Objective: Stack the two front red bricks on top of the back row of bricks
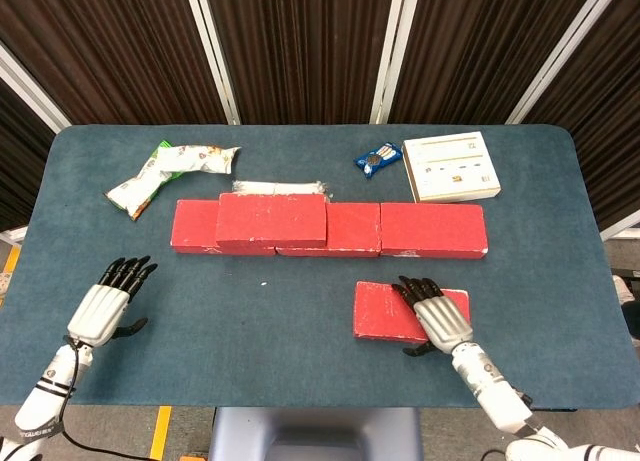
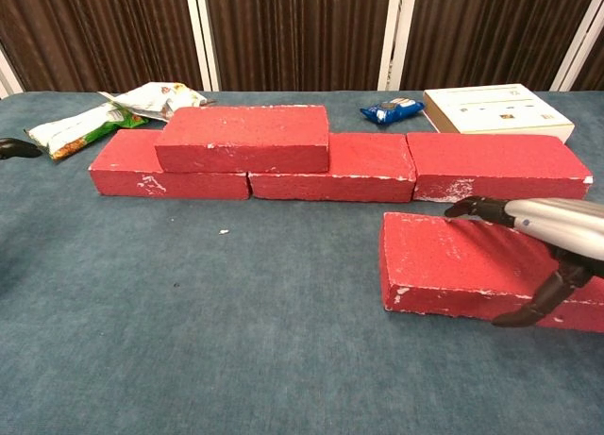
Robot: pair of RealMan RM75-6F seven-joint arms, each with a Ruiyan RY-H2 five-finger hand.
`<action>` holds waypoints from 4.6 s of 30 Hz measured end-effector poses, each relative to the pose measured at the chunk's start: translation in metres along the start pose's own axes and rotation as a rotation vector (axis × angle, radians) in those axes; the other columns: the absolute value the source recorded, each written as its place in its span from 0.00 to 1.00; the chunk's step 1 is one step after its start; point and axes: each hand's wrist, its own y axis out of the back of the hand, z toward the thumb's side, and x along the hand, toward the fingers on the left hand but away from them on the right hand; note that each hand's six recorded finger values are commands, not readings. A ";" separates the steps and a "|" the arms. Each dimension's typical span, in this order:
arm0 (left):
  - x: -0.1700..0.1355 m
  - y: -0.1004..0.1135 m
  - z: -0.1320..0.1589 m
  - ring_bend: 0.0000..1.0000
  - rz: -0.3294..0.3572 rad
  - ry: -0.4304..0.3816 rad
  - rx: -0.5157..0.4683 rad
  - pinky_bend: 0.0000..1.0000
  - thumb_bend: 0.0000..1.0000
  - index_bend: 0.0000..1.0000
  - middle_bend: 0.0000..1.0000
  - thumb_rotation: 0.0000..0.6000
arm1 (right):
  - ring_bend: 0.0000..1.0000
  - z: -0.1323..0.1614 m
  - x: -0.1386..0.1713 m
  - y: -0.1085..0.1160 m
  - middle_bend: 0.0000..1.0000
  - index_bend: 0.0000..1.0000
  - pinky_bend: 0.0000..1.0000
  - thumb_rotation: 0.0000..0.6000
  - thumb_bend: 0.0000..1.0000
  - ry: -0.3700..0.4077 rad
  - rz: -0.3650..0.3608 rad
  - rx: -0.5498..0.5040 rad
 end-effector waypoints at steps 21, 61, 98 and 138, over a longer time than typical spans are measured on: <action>-0.006 0.005 -0.006 0.00 0.043 -0.004 -0.042 0.05 0.26 0.00 0.00 1.00 | 0.10 0.011 -0.017 0.005 0.27 0.14 0.34 1.00 0.10 -0.037 -0.016 0.019; -0.003 -0.004 -0.020 0.00 0.041 0.114 0.118 0.05 0.27 0.00 0.00 1.00 | 0.40 -0.014 -0.139 0.196 0.50 0.56 0.52 1.00 0.15 0.025 -0.270 0.292; 0.000 -0.002 -0.032 0.00 0.031 0.145 0.107 0.05 0.27 0.00 0.00 1.00 | 0.32 0.001 -0.174 0.144 0.47 0.36 0.50 1.00 0.15 0.081 -0.099 0.150; 0.000 0.005 -0.038 0.00 0.042 0.154 0.090 0.05 0.27 0.00 0.00 1.00 | 0.14 0.010 -0.181 0.142 0.24 0.00 0.43 1.00 0.15 0.042 -0.065 0.152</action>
